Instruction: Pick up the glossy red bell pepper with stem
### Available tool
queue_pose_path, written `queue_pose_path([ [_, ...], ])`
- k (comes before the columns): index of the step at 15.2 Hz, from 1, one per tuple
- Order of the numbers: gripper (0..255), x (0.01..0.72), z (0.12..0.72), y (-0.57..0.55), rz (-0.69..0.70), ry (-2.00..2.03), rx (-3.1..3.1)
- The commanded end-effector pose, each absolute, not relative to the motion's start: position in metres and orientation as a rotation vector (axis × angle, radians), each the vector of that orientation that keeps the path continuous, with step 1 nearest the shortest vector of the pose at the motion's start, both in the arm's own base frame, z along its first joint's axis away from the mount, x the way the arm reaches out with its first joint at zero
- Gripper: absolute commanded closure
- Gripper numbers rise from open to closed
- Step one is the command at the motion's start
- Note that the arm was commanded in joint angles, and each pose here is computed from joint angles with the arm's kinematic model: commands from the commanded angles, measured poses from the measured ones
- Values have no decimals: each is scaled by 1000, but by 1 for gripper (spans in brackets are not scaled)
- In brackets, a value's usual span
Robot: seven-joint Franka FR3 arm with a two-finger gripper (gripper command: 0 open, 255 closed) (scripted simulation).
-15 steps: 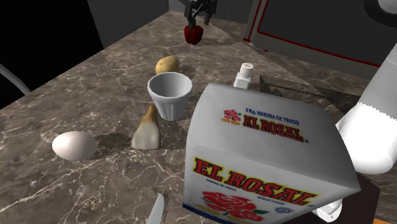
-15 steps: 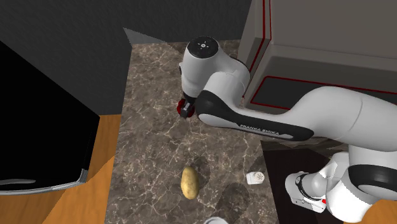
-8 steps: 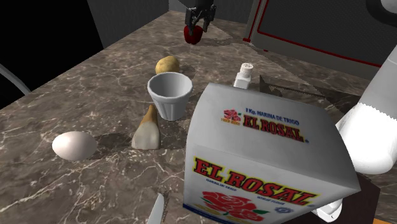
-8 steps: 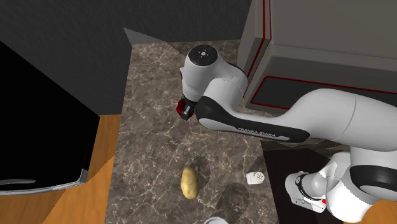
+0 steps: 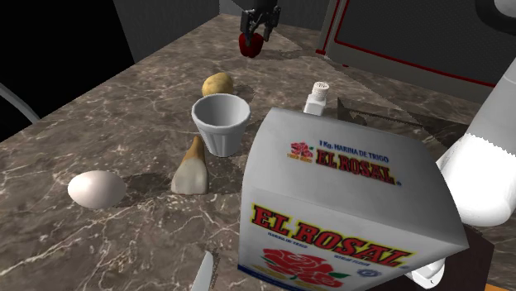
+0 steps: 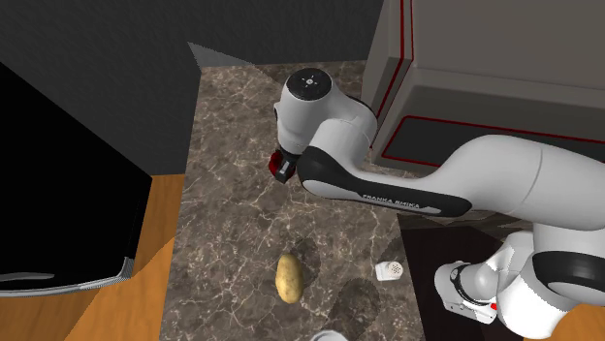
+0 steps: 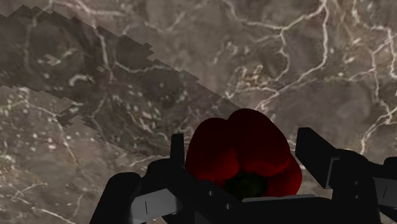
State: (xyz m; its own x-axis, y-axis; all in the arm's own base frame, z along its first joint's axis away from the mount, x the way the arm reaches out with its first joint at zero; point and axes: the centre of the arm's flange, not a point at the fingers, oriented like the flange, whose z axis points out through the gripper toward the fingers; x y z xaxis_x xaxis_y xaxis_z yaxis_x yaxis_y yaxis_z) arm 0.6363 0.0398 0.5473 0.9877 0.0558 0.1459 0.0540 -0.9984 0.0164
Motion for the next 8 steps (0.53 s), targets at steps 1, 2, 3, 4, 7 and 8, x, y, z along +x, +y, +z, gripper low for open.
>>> queue_pose_path([
  [1,255,636,551,39,226,84,3119],
  [2,255,636,556,39,226,84,3119],
  [3,255,636,562,39,226,84,3119],
  [4,255,636,567,39,226,84,3119],
  [7,255,636,583,39,226,84,3119],
  [8,255,636,588,39,226,84,3119],
])
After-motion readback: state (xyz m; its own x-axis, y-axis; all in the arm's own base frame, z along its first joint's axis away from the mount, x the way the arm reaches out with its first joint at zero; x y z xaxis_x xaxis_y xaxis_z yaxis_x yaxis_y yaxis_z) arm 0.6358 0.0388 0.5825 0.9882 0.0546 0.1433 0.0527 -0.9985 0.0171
